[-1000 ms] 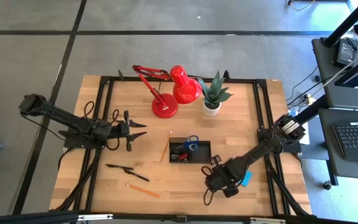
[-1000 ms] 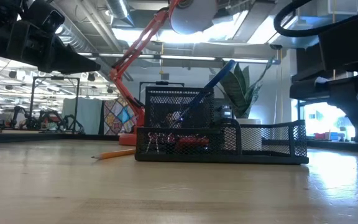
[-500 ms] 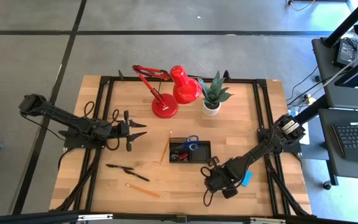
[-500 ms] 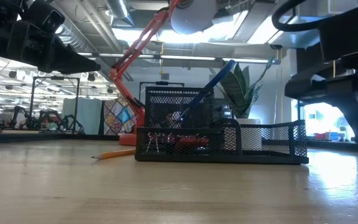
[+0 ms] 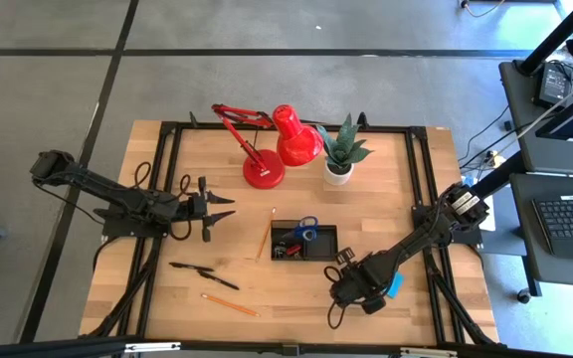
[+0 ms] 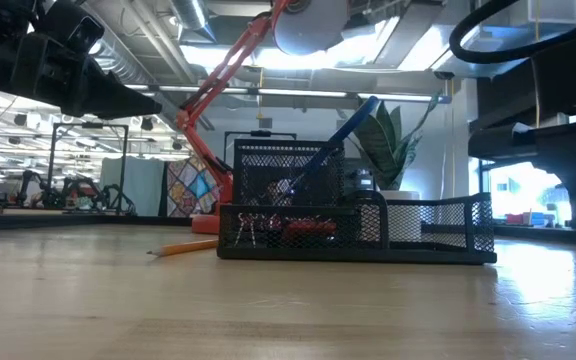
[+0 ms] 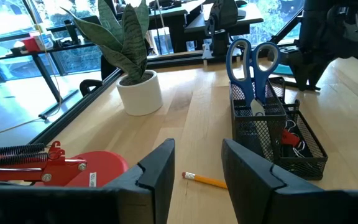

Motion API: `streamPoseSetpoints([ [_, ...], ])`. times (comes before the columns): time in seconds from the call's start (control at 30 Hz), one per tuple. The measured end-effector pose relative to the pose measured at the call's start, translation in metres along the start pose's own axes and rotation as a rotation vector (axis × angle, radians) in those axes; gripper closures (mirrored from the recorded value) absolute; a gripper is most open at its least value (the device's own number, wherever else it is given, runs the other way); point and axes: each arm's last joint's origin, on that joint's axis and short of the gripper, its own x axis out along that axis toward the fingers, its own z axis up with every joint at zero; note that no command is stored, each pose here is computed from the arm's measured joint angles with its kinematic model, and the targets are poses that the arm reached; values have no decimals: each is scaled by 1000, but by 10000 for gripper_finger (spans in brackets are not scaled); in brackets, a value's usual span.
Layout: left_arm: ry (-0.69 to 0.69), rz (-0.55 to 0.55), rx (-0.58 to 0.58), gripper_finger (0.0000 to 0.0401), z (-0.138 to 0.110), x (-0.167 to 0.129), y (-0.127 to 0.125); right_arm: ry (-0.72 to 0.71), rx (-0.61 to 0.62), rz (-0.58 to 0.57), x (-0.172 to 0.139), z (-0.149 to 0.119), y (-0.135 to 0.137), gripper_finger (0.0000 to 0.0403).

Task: Pick and place office supplies into organizer
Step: Put the right black pen into the black desk organizer

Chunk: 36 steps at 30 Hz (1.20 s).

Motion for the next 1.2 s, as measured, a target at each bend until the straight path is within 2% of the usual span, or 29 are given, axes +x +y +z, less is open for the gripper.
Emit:
streamPoseSetpoints([
  [0.47,0,0,0,274,0,0,0,29,-3,-3,12,2,1,354],
  [0.77,0,0,0,274,0,0,0,37,33,-8,9,5,1,351],
  [1.2,0,0,0,274,0,0,0,58,47,-127,-20,20,-2,353],
])
